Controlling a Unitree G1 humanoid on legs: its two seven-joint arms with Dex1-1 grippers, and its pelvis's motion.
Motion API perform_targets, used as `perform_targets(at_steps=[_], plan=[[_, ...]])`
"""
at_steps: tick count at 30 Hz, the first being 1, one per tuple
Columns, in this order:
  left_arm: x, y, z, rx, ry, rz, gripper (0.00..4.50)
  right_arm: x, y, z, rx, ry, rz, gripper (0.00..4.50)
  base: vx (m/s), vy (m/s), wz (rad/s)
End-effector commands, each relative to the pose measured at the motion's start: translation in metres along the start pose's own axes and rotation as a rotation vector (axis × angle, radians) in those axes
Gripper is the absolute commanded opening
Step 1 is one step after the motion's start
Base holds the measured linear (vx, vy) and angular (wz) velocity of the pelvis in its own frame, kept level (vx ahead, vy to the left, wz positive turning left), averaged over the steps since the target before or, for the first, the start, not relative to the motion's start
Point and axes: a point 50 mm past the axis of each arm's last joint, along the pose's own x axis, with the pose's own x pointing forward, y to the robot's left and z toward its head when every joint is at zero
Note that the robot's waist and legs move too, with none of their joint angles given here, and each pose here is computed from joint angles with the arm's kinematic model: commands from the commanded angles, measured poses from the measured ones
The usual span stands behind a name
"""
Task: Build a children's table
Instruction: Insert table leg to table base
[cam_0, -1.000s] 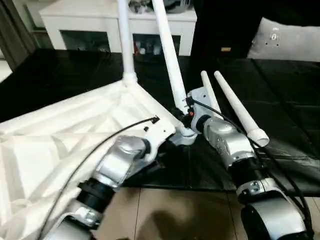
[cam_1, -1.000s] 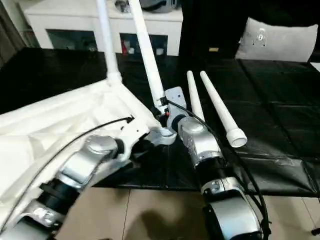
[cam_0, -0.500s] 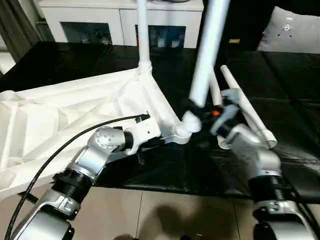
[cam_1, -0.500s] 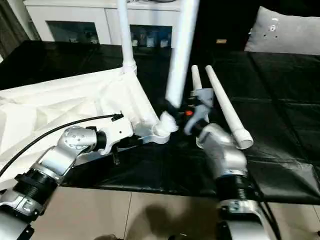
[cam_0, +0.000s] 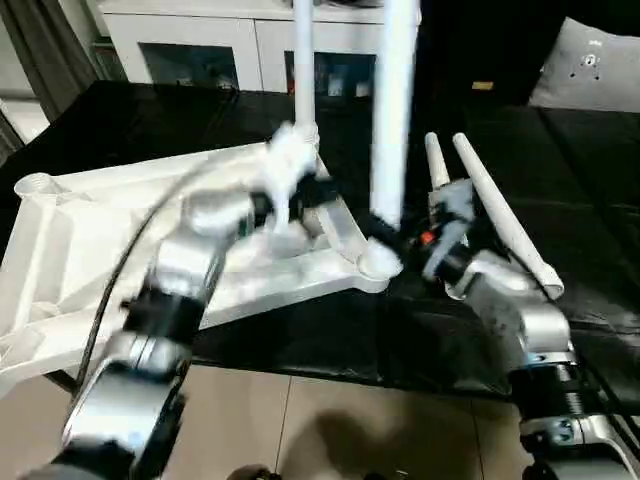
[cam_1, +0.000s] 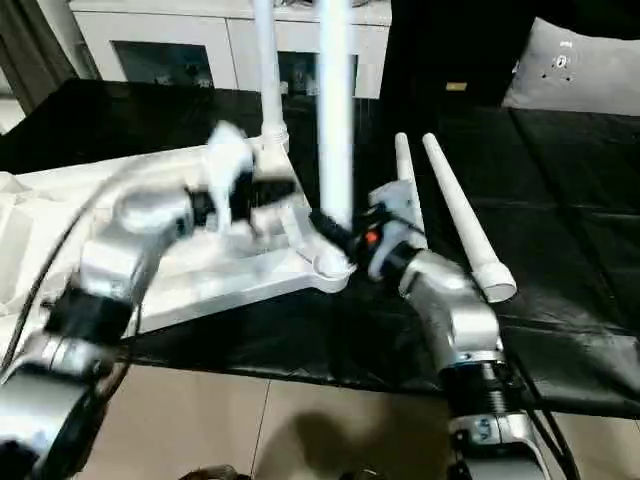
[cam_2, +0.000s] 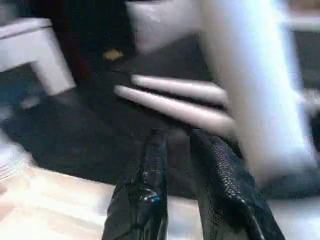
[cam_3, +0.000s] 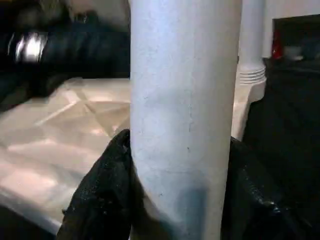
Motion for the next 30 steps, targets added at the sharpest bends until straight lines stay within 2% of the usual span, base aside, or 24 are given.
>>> perform_targets(at_steps=[1, 4, 10, 14, 17, 20, 22, 24, 27, 30], plan=[[0.005, 0.008, 0.006, -0.066, 0.007, 0.120, 0.95, 0.002, 0.002, 0.001, -0.024, -0.004, 0.009, 1.86, 0.000, 0.000, 0.00], [0.013, 0.001, 0.015, -0.039, -0.003, 0.100, 0.95, 0.003, 0.004, -0.001, -0.031, 0.007, 0.017, 1.86, 0.000, 0.000, 0.00], [0.024, -0.045, 0.035, -0.021, -0.099, -0.158, 0.95, 0.002, 0.003, -0.003, -0.046, 0.029, 0.004, 1.86, 0.000, 0.000, 0.00], [0.020, -0.060, 0.044, -0.025, -0.152, -0.269, 0.95, 0.000, -0.002, -0.001, -0.051, 0.027, -0.022, 1.86, 0.000, 0.000, 0.00], [0.018, -0.065, 0.045, -0.017, -0.156, -0.309, 0.95, -0.001, -0.004, 0.000, -0.057, 0.028, -0.028, 1.86, 0.000, 0.000, 0.00], [0.019, -0.065, 0.041, -0.012, -0.136, -0.289, 0.95, 0.000, -0.006, 0.002, -0.060, 0.027, -0.032, 1.86, 0.000, 0.000, 0.00], [0.019, -0.058, 0.036, -0.009, -0.118, -0.227, 1.27, 0.000, -0.007, 0.003, -0.063, 0.024, -0.036, 1.86, 0.000, 0.000, 0.00], [0.017, -0.044, 0.025, 0.011, -0.063, -0.136, 1.30, -0.003, -0.010, 0.005, -0.064, 0.022, -0.048, 1.86, 0.000, 0.000, 0.00], [0.007, -0.029, 0.003, 0.031, 0.044, -0.084, 1.68, -0.008, -0.015, 0.006, -0.061, 0.035, -0.069, 1.86, 0.000, 0.000, 0.00], [0.002, -0.025, -0.008, 0.017, 0.089, -0.081, 1.78, -0.010, -0.017, 0.006, -0.059, 0.047, -0.070, 1.86, 0.000, 0.000, 0.00]])
